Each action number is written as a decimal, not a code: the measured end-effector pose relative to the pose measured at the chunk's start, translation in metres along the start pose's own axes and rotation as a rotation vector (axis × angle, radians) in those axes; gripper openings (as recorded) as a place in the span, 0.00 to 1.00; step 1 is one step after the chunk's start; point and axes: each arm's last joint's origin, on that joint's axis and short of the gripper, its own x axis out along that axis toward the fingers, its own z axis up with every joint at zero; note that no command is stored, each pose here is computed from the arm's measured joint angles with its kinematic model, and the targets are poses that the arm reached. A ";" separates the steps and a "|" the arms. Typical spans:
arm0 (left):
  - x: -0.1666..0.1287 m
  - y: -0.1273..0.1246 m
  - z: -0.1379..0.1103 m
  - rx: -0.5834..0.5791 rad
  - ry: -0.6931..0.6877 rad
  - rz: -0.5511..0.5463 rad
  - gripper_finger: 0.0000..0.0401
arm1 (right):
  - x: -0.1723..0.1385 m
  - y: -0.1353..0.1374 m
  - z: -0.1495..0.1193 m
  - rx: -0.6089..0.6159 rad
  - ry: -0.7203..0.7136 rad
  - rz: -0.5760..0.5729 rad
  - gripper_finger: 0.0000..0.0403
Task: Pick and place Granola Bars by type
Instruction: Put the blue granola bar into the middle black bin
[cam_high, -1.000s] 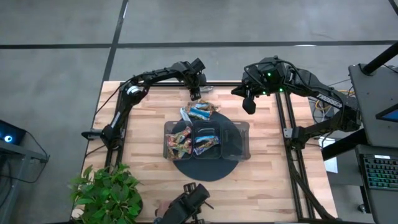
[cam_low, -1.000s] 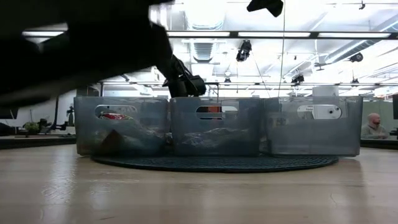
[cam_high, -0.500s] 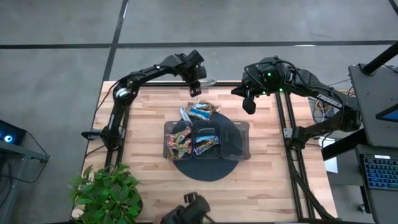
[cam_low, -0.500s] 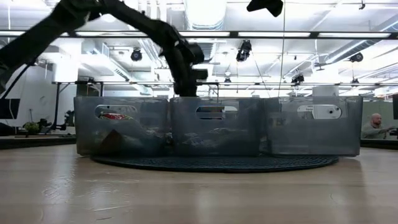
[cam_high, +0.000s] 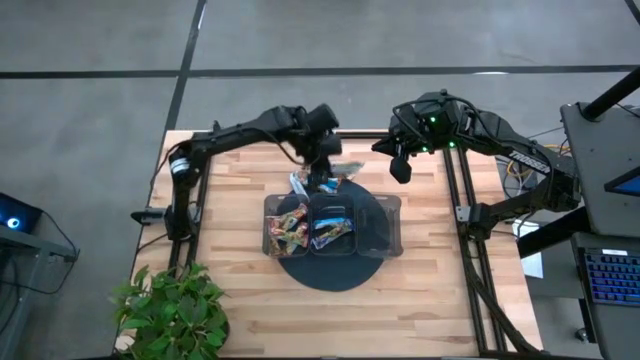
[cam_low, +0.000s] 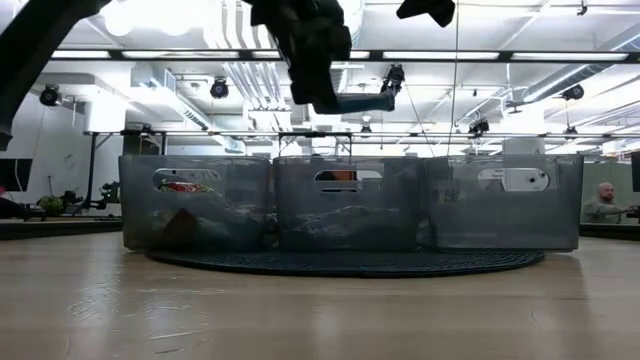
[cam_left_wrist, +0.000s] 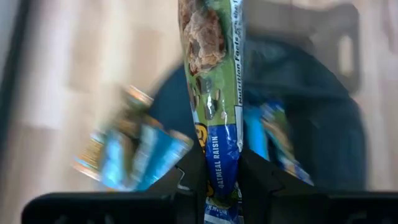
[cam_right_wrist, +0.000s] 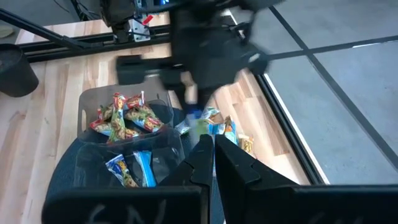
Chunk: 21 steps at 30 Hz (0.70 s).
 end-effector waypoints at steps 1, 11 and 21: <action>0.002 -0.007 -0.001 -0.011 0.026 -0.017 0.12 | 0.000 0.000 0.000 0.000 0.000 0.000 0.02; 0.041 -0.062 -0.017 -0.036 0.188 -0.123 0.12 | 0.000 0.000 0.000 0.000 0.000 0.000 0.02; 0.085 -0.075 -0.045 -0.109 0.256 -0.136 0.12 | 0.000 0.000 0.000 -0.007 0.001 0.001 0.02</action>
